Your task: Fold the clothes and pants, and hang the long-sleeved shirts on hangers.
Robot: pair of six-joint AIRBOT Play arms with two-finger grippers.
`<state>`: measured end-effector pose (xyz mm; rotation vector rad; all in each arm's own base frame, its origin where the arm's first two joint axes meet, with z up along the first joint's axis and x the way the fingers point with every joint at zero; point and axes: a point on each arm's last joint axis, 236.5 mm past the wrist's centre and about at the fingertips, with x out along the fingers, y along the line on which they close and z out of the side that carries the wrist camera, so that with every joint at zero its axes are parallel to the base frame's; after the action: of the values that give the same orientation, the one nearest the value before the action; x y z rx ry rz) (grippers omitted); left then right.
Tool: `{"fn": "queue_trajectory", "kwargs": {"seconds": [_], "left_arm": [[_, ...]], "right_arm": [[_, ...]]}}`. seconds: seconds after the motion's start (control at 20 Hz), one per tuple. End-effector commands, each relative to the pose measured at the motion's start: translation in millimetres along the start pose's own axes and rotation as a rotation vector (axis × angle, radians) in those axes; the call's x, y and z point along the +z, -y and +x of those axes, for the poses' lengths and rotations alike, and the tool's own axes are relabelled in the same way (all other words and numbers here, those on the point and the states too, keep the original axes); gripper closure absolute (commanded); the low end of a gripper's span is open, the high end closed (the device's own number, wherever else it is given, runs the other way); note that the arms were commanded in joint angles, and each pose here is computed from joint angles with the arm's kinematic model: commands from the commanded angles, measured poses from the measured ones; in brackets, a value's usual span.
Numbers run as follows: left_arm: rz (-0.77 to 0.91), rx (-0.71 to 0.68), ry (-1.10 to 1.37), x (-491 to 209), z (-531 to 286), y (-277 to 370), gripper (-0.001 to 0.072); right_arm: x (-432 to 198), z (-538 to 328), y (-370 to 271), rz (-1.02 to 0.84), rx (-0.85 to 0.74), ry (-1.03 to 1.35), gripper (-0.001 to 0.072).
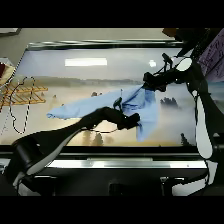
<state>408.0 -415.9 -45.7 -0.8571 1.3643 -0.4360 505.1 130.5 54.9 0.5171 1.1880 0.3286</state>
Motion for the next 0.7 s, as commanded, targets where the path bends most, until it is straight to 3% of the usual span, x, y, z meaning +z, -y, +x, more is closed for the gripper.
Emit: {"fn": "queue_trajectory", "kwargs": {"seconds": [0.0,0.2,0.35,0.65], "left_arm": [[0.166,0.038,0.117,50,-92,12,0.0693],[0.324,-0.080,0.439,92,-275,75,0.0692],[0.403,-0.174,0.750,78,-434,115,0.0692],[0.484,-0.179,1.307,-33,-650,128,0.0692]], "right_arm": [[34,-47,-6,-0.046,-0.073,0.196,0.0684],[75,-162,-21,-0.099,-0.205,0.523,0.0685],[76,-271,-52,-0.150,-0.251,0.762,0.0685],[-17,-480,-161,-0.290,-0.018,1.212,0.0684]]}}
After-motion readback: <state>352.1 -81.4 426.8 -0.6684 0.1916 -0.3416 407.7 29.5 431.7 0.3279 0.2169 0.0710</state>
